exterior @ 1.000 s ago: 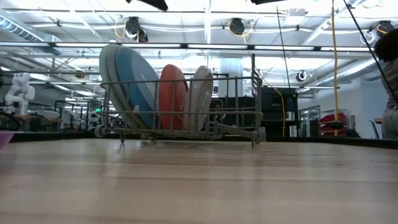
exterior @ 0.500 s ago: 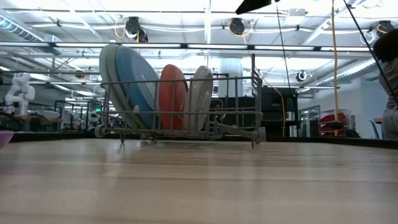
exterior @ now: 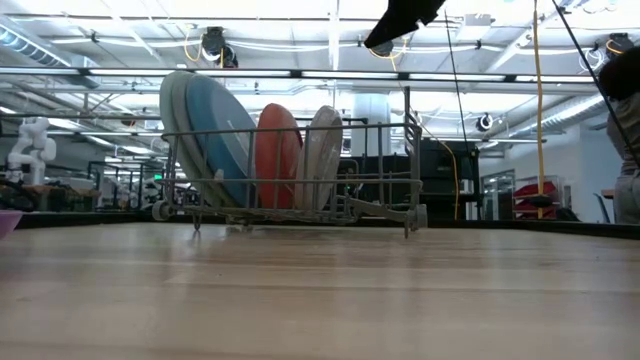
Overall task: Sort dishes
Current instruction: Move the violet plate to the middle table
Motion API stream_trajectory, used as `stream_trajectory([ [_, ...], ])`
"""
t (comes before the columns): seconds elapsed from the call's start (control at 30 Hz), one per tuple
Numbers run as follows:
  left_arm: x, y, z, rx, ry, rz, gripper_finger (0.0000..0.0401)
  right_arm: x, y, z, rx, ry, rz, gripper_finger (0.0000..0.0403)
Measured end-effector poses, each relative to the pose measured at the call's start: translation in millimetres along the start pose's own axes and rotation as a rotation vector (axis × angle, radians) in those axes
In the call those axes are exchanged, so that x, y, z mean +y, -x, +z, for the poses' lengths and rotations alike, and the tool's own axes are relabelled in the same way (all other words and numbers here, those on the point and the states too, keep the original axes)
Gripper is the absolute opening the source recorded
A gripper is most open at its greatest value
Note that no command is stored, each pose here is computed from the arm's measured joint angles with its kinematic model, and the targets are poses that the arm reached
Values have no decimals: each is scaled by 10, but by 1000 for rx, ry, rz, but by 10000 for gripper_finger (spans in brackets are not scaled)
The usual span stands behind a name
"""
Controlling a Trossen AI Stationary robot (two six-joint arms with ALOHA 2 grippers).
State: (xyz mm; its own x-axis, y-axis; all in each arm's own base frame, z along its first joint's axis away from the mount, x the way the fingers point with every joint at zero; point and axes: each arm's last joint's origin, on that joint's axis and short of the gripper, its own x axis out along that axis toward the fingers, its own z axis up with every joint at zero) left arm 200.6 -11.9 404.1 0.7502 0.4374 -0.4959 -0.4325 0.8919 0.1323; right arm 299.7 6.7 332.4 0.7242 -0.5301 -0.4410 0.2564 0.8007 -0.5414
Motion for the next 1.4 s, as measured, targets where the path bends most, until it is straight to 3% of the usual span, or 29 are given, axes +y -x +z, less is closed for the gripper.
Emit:
stream_trajectory([
  [0.13,-144,-154,-290,126,24,-62,3,-4,6,4,-4,-3,-1,2],
  [0.4,-670,-292,-729,278,4,-445,3,-89,108,31,-42,-19,-14,1],
  [0.5,-853,-303,-798,304,-4,-524,3,-102,124,35,-49,-19,-14,2],
  [0.63,-1052,-369,-962,383,-53,-530,3,-81,135,41,-57,-21,6,2],
  [0.77,-1233,-451,-1112,476,-59,-536,7,-5,165,67,-112,-9,163,2],
  [0.83,-1311,-472,-1163,506,-47,-538,16,46,185,89,-144,-2,234,2],
  [1.0,-1461,-508,-1280,590,11,-526,54,147,250,109,-159,21,277,2],
  [1.13,-1457,-426,-1284,592,49,-511,77,299,296,144,-219,58,443,2],
  [1.27,-1373,-241,-1171,411,81,-445,79,578,294,163,-239,142,545,2],
  [1.4,-1290,-148,-1209,504,188,-414,79,782,265,156,-218,157,579,2],
])
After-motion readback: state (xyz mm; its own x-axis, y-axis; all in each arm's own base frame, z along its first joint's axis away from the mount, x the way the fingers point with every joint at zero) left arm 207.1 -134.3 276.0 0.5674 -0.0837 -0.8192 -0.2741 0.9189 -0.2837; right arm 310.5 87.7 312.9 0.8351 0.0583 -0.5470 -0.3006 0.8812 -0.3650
